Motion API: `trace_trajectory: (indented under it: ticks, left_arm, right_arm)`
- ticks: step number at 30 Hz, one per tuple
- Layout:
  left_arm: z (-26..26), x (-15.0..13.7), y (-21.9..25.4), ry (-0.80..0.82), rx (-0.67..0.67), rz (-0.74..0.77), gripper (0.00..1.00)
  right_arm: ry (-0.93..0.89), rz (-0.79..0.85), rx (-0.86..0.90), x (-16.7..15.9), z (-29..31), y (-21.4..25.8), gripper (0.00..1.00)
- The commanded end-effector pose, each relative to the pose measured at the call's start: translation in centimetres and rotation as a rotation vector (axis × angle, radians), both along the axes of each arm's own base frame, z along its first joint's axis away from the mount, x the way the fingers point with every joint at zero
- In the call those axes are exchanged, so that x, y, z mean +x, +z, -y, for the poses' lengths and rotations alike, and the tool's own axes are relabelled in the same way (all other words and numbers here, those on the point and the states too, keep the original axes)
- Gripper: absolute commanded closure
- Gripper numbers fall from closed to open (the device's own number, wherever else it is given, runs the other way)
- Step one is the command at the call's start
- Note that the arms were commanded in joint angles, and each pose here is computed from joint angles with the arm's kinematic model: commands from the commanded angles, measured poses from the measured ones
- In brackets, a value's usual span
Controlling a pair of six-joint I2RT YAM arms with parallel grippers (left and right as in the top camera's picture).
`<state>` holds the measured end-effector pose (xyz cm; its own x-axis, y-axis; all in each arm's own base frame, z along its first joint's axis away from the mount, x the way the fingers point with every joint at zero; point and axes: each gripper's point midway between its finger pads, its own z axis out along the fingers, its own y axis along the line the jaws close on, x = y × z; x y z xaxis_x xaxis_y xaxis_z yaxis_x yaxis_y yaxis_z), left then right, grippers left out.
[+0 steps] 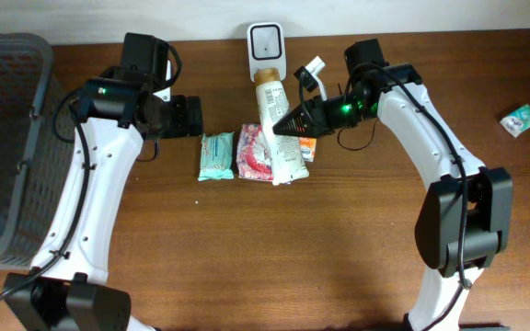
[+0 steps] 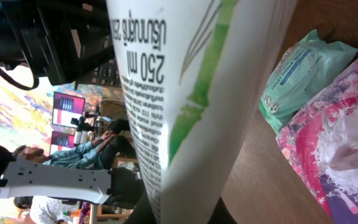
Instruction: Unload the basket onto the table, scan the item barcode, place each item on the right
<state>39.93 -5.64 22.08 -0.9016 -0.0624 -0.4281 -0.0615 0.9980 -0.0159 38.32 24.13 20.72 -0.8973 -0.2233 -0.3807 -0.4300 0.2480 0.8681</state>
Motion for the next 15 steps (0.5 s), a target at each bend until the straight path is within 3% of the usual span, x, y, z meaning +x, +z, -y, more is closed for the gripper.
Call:
trace_trajectory:
  ticks: [1,5,7,9,12,14,15]
  left_arm:
    - [-0.1,0.0,0.4,-0.016,0.016,0.010,0.01]
    - [-0.1,0.0,0.4,-0.016,0.017,0.009,0.01]
    - [-0.1,0.0,0.4,-0.016,0.016,0.010,0.01]
    - [0.0,0.0,0.4,-0.016,0.016,0.010,0.01]
    - [-0.1,0.0,0.4,-0.016,0.016,0.010,0.01]
    - [-0.1,0.0,0.4,-0.016,0.016,0.010,0.01]
    - [-0.1,0.0,0.4,-0.016,0.016,0.010,0.01]
  right_arm:
    - [0.018,0.058,0.039,-0.3,-0.4,2.2,0.96]
    - [0.011,0.061,0.017,-0.1,-0.4,1.9,0.96]
    - [-0.053,-0.003,-0.089,0.6,0.2,0.3,0.96]
    - [-0.297,-0.159,-0.416,2.7,3.3,-4.4,0.96]
    - [-0.588,-0.154,-0.926,4.2,12.5,-8.6,0.96]
    - [-0.755,-0.125,-1.294,3.5,19.5,-8.9,0.96]
    - [-0.772,-0.109,-1.385,3.1,21.1,-8.8,0.96]
